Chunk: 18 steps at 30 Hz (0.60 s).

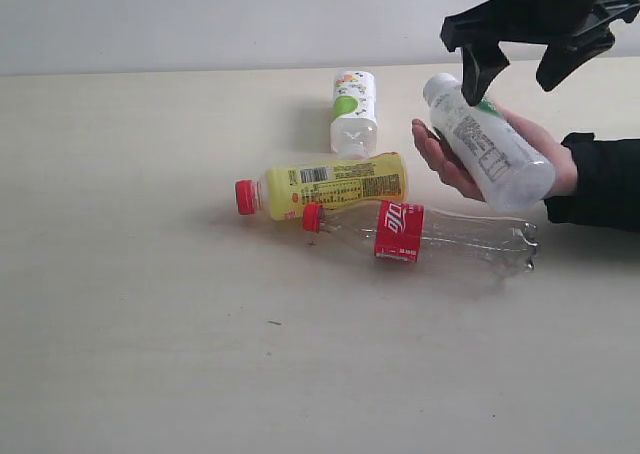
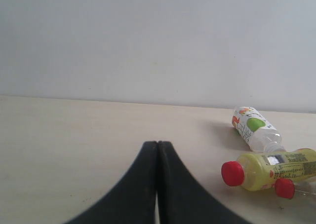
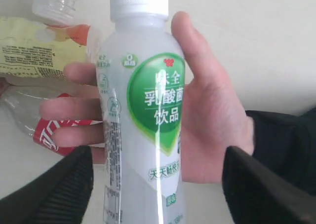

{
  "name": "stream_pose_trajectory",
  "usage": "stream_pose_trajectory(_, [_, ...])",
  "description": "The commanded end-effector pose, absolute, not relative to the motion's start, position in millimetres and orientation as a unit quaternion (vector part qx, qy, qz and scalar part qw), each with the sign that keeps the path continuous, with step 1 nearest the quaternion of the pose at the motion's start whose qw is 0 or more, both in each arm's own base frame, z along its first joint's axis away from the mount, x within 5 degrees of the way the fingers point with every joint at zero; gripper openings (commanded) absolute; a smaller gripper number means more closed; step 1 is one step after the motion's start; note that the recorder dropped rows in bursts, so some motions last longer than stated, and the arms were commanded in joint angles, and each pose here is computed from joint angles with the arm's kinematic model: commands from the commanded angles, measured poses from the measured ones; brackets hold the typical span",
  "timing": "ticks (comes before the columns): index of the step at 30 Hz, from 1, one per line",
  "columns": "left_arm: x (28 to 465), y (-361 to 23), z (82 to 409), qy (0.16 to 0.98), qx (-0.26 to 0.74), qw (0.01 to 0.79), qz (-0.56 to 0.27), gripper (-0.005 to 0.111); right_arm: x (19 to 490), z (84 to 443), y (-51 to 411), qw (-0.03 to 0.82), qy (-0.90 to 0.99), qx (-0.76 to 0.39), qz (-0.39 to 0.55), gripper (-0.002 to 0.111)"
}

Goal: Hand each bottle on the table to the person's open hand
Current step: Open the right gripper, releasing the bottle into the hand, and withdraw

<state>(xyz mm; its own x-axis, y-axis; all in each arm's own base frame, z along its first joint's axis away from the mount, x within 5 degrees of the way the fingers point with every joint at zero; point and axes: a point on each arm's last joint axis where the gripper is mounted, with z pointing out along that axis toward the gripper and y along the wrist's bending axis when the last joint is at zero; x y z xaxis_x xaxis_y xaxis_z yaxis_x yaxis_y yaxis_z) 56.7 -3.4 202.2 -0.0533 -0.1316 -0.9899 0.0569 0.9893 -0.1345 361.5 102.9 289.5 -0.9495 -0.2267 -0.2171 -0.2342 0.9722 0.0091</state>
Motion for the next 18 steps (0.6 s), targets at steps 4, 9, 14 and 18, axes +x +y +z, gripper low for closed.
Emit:
stream_pose_trajectory(4, [56.3,-3.4,201.5,0.721,-0.028,0.689,-0.071,0.000,322.8,328.7,94.1,0.175,0.975,-0.134,0.043,0.014])
stream_pose_trajectory(9, [56.3,-3.4,201.5,0.721,-0.028,0.689,-0.071,0.000,259.4,328.4,89.1,0.300,0.934,-0.149,0.126,0.000])
stream_pose_trajectory(14, [56.3,-3.4,201.5,0.721,-0.028,0.689,-0.071,0.000,180.1,300.6,74.5,0.419,0.876,-0.152,0.184,0.000])
stream_pose_trajectory(18, [56.3,-3.4,201.5,0.721,-0.028,0.689,-0.071,0.000,115.8,270.2,67.6,0.499,0.814,-0.166,0.246,0.000])
